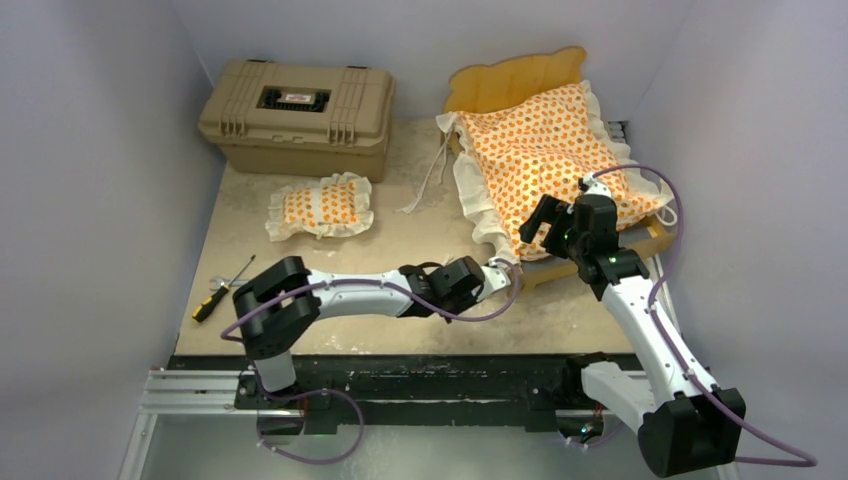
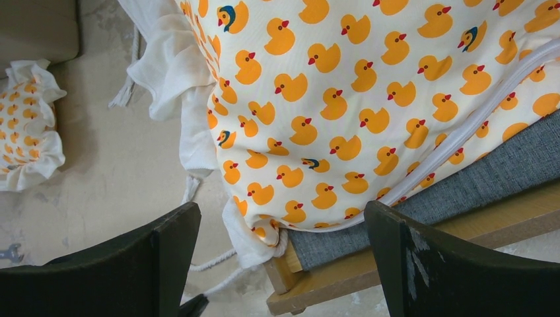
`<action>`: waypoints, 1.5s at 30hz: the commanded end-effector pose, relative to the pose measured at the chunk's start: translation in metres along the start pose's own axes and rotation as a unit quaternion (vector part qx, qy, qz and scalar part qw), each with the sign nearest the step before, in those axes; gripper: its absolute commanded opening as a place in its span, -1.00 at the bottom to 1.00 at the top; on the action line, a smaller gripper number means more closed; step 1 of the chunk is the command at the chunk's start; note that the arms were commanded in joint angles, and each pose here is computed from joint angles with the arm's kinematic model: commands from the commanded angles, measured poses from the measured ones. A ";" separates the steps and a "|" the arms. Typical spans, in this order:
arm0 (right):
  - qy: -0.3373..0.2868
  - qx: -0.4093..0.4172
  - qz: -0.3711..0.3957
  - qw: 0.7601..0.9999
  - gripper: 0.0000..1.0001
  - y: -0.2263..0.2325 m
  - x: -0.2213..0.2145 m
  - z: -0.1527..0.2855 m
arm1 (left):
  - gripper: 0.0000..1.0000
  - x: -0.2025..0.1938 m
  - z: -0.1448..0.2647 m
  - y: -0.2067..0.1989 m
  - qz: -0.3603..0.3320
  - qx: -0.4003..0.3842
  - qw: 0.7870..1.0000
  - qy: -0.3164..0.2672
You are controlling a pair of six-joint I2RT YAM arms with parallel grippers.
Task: Set up the pet bed
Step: Tie the ropes to the bed frame.
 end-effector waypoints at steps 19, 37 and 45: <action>-0.022 0.026 0.006 0.999 0.98 0.007 0.006 0.011 | -1.00 0.102 0.021 0.049 -0.405 0.111 0.884 -0.208; -0.021 0.033 0.009 0.999 0.98 0.007 0.005 0.009 | -1.00 0.050 0.004 0.027 -0.282 0.094 0.878 -0.375; -0.027 0.042 0.026 0.998 0.98 0.010 0.010 0.011 | -0.64 0.002 0.007 0.018 -0.170 0.069 0.916 -0.356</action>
Point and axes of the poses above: each gripper's point midway between its finger pads, its own z axis back along the fingers, its own y axis along the line the jaws close on, x = y × z, the point moved 7 cm from there along z, back along the fingers, and after that the axes turned 7 degrees about -z, right-handed, at the moved point
